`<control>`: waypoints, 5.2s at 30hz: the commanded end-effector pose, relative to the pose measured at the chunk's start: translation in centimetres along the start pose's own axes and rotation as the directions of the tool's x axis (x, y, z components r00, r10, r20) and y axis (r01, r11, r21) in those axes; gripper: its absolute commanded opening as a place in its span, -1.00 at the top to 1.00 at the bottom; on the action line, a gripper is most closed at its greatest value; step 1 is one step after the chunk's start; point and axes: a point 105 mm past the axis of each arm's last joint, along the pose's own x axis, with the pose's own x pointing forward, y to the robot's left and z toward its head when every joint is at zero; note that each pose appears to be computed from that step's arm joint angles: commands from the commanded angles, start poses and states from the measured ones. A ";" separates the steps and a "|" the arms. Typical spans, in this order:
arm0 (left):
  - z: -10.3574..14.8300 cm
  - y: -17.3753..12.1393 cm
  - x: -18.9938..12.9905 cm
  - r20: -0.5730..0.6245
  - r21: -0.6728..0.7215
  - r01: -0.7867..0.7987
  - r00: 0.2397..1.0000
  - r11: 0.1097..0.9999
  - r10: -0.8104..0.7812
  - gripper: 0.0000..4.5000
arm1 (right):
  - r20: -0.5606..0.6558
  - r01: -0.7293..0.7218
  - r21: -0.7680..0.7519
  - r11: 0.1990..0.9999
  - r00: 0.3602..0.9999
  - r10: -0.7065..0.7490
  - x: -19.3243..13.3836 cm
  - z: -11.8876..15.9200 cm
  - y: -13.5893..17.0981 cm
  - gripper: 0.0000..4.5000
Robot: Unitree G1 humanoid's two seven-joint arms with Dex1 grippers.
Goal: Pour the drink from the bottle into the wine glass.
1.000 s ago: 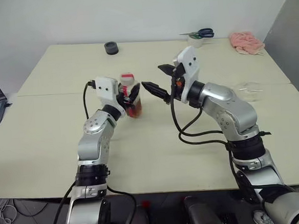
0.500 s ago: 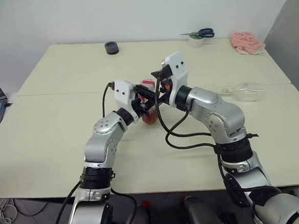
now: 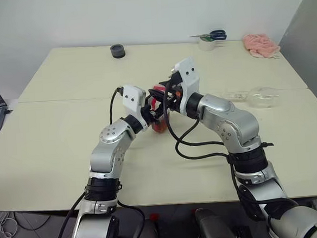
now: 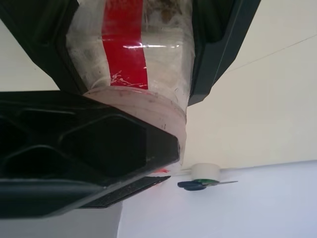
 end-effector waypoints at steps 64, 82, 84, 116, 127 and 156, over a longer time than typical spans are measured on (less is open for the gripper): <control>2.7 -6.5 1.7 0.052 0.120 0.518 0.848 0.847 -0.527 0.04 | 0.010 0.269 -0.039 0.962 0.963 -0.269 -10.1 2.0 0.3 -1.00; 2.5 -6.5 1.7 0.047 0.108 0.513 0.853 0.852 -0.519 0.04 | 0.022 0.297 0.000 0.955 0.955 -0.297 -9.1 1.9 0.1 -0.29; 2.5 -6.5 1.7 0.047 0.108 0.512 0.854 0.852 -0.519 0.04 | 0.016 0.299 -0.004 0.954 0.954 -0.298 -9.1 1.7 0.1 0.05; 3.4 -7.3 0.7 0.021 0.071 0.577 0.814 0.813 -0.580 0.04 | -0.152 -0.567 -0.122 0.815 0.822 0.549 -13.1 0.1 0.3 -0.61; 3.4 -7.1 1.8 0.037 0.081 0.563 0.823 0.822 -0.567 0.04 | -0.016 -0.050 -0.181 0.982 0.999 0.048 -10.7 1.9 -0.4 -1.00; 2.8 -6.6 2.2 0.018 0.092 0.540 0.839 0.836 -0.544 0.04 | 0.087 0.316 -0.056 0.947 0.946 -0.311 -9.5 3.0 0.6 -1.00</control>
